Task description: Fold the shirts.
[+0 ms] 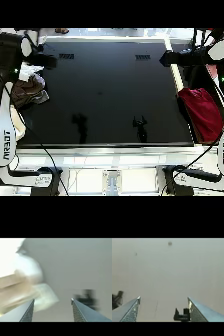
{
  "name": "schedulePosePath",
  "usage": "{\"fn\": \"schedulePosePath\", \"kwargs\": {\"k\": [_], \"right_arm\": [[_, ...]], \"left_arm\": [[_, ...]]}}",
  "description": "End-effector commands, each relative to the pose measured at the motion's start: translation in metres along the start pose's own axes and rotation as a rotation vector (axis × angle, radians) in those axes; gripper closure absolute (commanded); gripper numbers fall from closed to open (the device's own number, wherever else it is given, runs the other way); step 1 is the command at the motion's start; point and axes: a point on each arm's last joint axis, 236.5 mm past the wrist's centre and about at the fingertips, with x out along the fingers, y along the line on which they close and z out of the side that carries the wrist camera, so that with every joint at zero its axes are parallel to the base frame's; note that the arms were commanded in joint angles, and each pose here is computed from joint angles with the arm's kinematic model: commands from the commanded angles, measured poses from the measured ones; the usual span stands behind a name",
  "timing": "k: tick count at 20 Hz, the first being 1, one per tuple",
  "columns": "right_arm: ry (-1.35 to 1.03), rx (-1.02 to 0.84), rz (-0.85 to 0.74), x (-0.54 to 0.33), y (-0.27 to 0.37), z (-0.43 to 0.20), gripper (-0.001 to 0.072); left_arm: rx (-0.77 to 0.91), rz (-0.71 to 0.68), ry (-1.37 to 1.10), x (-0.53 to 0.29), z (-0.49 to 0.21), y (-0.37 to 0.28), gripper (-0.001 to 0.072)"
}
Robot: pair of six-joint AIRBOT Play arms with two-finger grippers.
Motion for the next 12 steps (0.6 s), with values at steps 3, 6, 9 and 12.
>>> {"fn": "schedulePosePath", "kwargs": {"k": [3, 6, 9, 12], "right_arm": [[-0.056, 0.008, 0.003, 0.0, 0.001, 0.013, 0.004], [-0.055, 0.045, 0.022, 0.0, 0.005, 0.013, 0.004], [-0.039, 0.094, 0.058, 0.0, 0.013, 0.01, 0.004], [0.009, 0.104, 0.086, 0.0, 0.021, -0.001, 0.004]], "left_arm": [[-0.333, 0.336, 0.417, 0.035, -0.134, 0.167, 0.0181], [-0.57, 0.223, 0.737, 0.066, -0.238, 0.183, 0.0072], [-0.716, 0.081, 0.965, 0.076, -0.309, 0.174, 0.0063], [-0.758, 0.021, 0.992, 0.091, -0.35, 0.172, 0.0064]]}}
